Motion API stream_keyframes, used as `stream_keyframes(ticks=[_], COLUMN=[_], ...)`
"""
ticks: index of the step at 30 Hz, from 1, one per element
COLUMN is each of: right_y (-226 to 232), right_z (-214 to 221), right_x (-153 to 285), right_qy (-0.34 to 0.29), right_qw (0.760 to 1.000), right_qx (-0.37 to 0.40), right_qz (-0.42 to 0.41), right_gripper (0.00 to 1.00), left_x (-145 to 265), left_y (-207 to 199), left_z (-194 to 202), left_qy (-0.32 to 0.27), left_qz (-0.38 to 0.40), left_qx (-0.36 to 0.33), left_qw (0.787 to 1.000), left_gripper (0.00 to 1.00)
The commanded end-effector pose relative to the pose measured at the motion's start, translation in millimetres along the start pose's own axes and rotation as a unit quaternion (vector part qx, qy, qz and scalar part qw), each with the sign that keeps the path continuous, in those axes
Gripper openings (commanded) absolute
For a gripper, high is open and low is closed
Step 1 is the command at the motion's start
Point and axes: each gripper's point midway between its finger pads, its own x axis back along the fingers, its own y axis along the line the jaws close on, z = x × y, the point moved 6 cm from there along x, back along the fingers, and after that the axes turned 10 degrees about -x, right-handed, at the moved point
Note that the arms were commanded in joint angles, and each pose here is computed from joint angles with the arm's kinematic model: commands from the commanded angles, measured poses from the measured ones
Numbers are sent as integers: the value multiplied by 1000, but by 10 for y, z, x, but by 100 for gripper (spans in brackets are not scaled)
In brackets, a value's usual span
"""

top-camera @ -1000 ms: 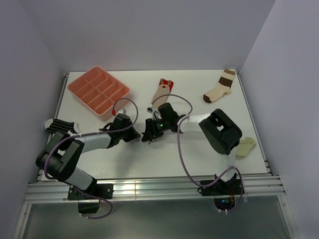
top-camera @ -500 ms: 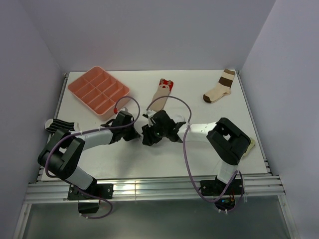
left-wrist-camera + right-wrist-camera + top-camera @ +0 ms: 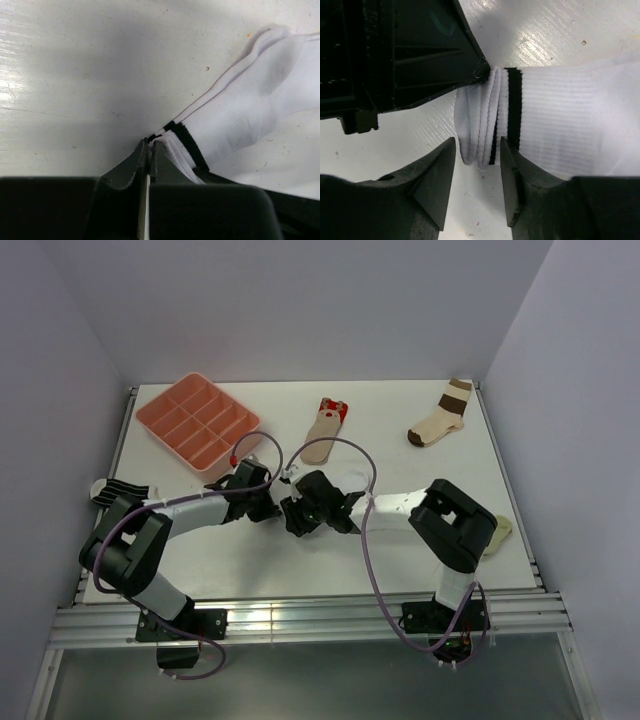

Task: Roll the socks
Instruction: Roll the sock at the center of the board.

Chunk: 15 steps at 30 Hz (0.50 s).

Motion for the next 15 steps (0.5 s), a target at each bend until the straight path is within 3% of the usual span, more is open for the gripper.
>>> stream_keyframes(ticks=[1, 3, 7, 9, 15], right_y=[0, -9, -9, -21, -132], right_z=[23, 40, 85, 142, 212], right_x=[-64, -86, -100, -95, -20], right_qy=[-19, -18, -13, -4, 20], right_qw=[1000, 1000, 1000, 1000, 992], right_qx=[17, 12, -1, -9, -101], right_qz=[15, 16, 11, 4, -73], right_gripper=[45, 39, 10, 3, 0], left_x=[-28, -27, 4, 56, 258], left_y=[316, 302, 296, 291, 259], left_z=[324, 308, 298, 269, 173], left_qy=[75, 74, 69, 52, -3], left_qz=[-76, -76, -75, -73, -52], left_qx=[-24, -23, -17, -7, 19], left_qw=[994, 994, 995, 996, 998], left_gripper=[0, 1, 1, 6, 41])
